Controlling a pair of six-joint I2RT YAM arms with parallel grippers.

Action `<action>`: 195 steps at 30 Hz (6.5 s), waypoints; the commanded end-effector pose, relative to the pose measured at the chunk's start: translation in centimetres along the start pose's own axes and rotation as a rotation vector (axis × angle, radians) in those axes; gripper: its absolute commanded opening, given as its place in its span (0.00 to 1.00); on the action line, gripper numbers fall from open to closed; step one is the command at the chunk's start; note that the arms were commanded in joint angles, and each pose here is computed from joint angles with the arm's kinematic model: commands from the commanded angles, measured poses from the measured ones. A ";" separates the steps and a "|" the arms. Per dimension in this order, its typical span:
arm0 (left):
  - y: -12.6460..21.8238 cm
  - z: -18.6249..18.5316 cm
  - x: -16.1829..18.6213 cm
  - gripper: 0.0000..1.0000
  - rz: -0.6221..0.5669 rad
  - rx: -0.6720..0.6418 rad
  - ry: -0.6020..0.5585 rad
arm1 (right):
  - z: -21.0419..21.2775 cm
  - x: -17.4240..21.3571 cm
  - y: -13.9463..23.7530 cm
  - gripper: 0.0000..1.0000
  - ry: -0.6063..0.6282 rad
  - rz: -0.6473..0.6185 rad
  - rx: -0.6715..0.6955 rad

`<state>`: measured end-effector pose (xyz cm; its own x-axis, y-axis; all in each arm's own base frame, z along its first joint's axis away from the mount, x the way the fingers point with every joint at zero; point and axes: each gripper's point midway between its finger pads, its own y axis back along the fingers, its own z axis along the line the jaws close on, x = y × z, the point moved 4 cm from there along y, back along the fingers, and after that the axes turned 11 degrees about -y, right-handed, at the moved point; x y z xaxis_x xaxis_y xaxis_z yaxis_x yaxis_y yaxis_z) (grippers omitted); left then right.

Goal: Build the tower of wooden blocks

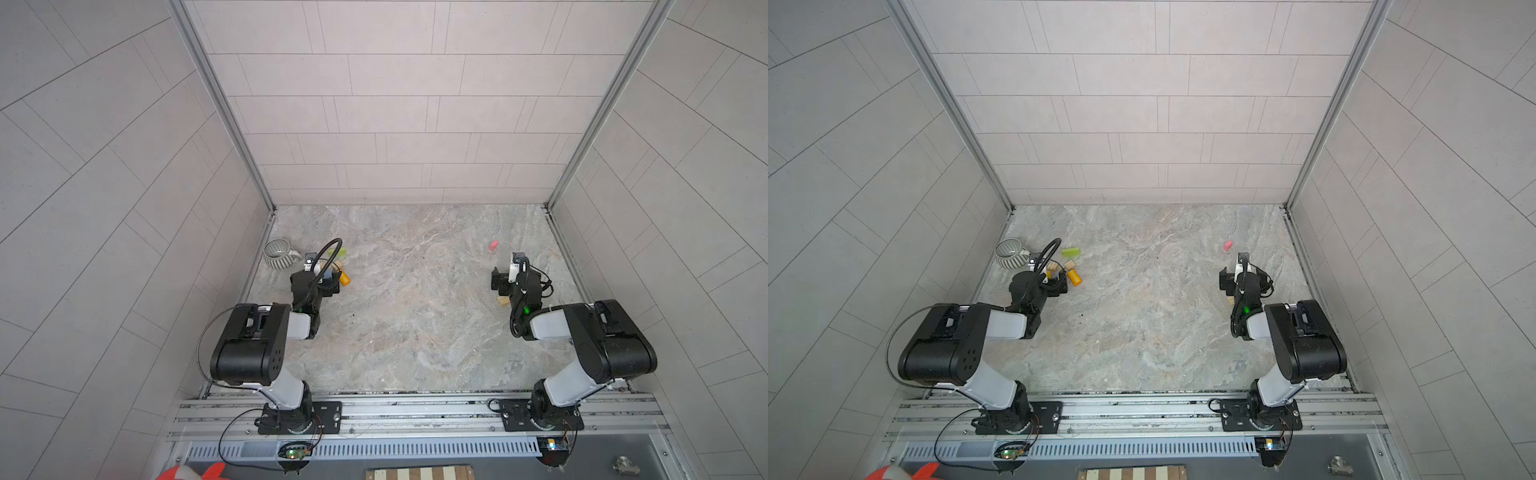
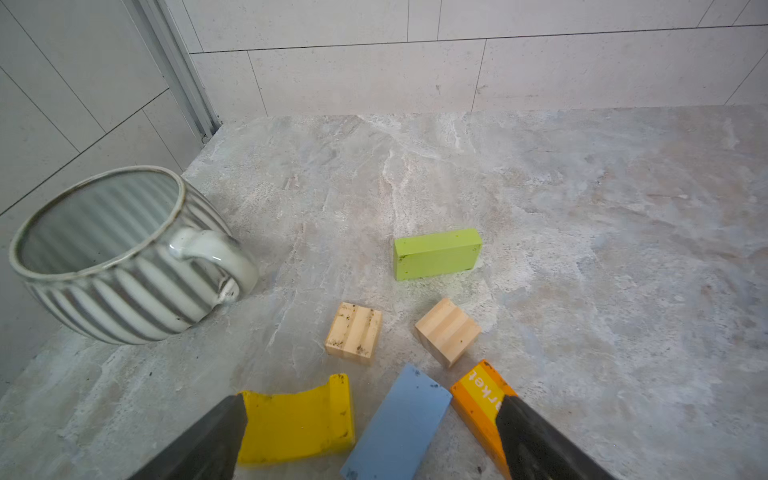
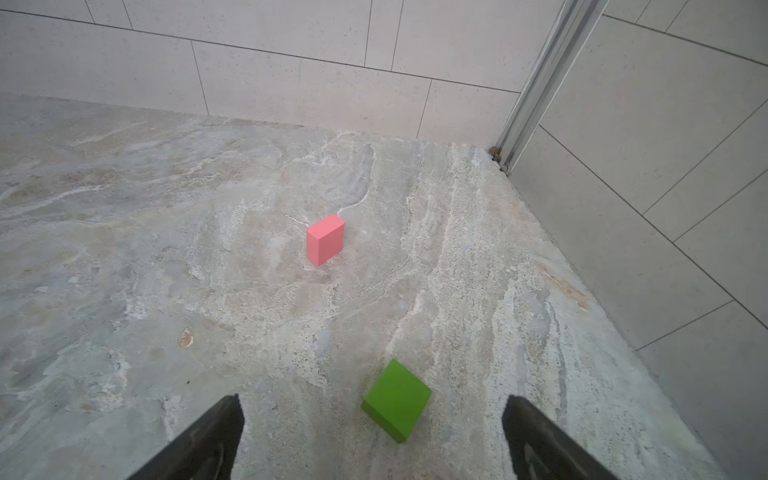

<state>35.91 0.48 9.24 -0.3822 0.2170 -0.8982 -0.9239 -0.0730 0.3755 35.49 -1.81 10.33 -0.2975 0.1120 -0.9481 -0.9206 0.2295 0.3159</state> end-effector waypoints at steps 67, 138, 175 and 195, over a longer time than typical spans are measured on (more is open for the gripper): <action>7.2 1.4 -12.1 1.00 0.389 -0.006 0.204 | 10.7 -11.3 9.1 0.82 -0.104 0.388 -0.315; -11.0 -4.2 -2.2 0.41 0.980 -0.063 0.337 | 14.4 -3.9 5.6 0.71 -0.325 0.489 -0.382; -2.7 -18.8 -9.6 0.28 0.833 0.226 0.121 | 8.7 -2.3 10.1 0.72 -0.289 0.524 -0.244; -3.0 -26.2 -5.5 0.28 0.859 0.243 0.036 | 7.0 -1.2 9.6 0.72 -0.295 0.552 -0.211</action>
<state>39.99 -25.52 7.43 -0.9478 0.1574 -0.2773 -0.2758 0.0314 0.9607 28.95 7.39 14.76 -0.6888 0.4280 -0.5851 -0.6897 -0.1383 0.7108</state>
